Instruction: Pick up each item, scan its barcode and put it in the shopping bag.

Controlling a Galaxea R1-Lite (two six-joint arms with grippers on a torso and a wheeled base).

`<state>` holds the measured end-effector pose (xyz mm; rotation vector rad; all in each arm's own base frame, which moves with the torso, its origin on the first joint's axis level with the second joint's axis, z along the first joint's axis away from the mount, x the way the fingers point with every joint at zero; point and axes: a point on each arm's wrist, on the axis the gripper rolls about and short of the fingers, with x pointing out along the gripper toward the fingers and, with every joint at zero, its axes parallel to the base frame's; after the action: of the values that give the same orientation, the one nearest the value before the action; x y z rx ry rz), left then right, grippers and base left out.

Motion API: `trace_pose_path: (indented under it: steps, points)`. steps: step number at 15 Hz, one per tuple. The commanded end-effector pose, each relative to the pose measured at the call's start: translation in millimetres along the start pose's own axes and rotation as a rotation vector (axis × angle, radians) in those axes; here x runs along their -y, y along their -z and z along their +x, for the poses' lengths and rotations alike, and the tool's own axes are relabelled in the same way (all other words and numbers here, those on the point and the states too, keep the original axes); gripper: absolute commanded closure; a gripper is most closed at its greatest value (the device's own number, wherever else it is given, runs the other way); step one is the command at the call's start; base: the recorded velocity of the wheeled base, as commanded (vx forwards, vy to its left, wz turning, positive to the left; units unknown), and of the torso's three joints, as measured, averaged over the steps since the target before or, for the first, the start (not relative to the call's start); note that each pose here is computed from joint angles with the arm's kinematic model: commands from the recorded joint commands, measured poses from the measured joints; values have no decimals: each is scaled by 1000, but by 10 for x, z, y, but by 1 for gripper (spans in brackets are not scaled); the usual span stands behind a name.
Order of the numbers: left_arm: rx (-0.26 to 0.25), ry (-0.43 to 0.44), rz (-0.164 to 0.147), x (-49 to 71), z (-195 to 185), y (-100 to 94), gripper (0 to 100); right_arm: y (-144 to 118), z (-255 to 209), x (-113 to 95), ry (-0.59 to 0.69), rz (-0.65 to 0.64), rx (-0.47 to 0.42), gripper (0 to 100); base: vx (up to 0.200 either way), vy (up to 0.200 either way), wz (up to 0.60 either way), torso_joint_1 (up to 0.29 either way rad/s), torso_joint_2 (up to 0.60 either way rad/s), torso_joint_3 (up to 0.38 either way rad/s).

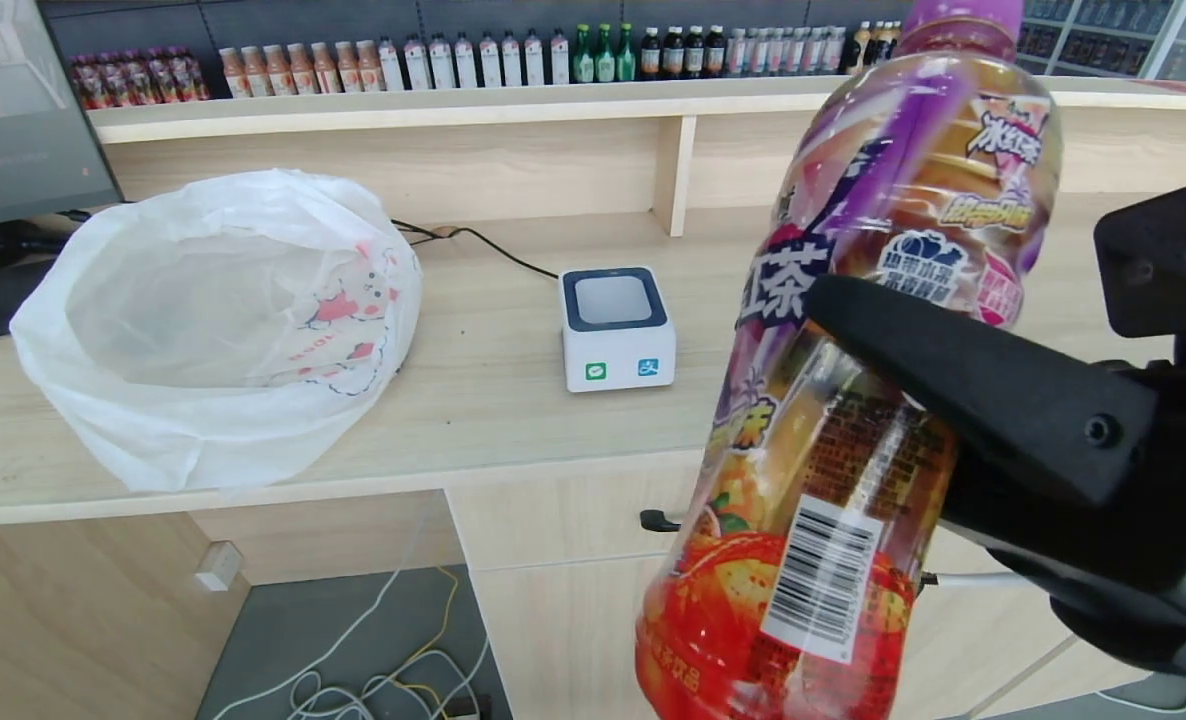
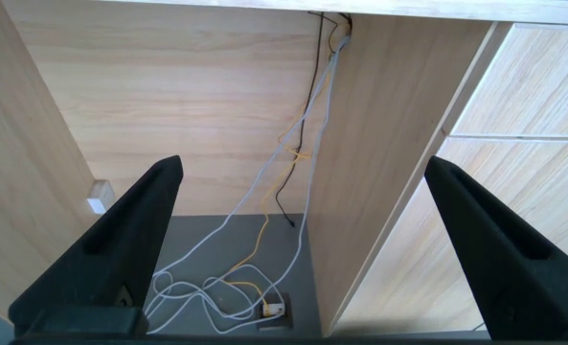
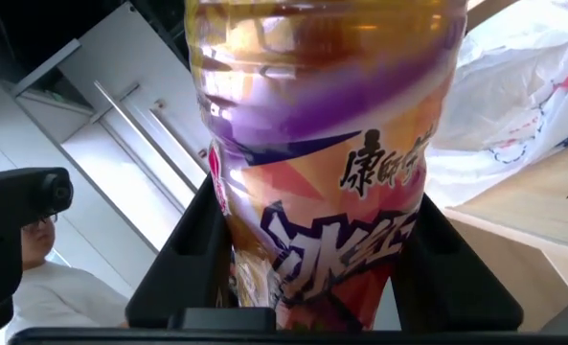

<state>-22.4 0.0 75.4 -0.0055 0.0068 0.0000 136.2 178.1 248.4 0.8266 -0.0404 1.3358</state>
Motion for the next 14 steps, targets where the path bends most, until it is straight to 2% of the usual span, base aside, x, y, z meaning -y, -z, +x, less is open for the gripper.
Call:
trace_pose_path:
  steps: [1,3,14]
  points:
    - [1,0,-1,0,0,0,0,37,96,86,9,3,-8,100,0,0,0,0,0,0]
    - [1,0,-1,0,0,0,0,46,178,146,11,-1,-6,100,0,0,0,0,0,0]
    - [1,0,-1,0,0,0,0,-8,232,101,-25,-17,5,100,0,0,0,0,0,0]
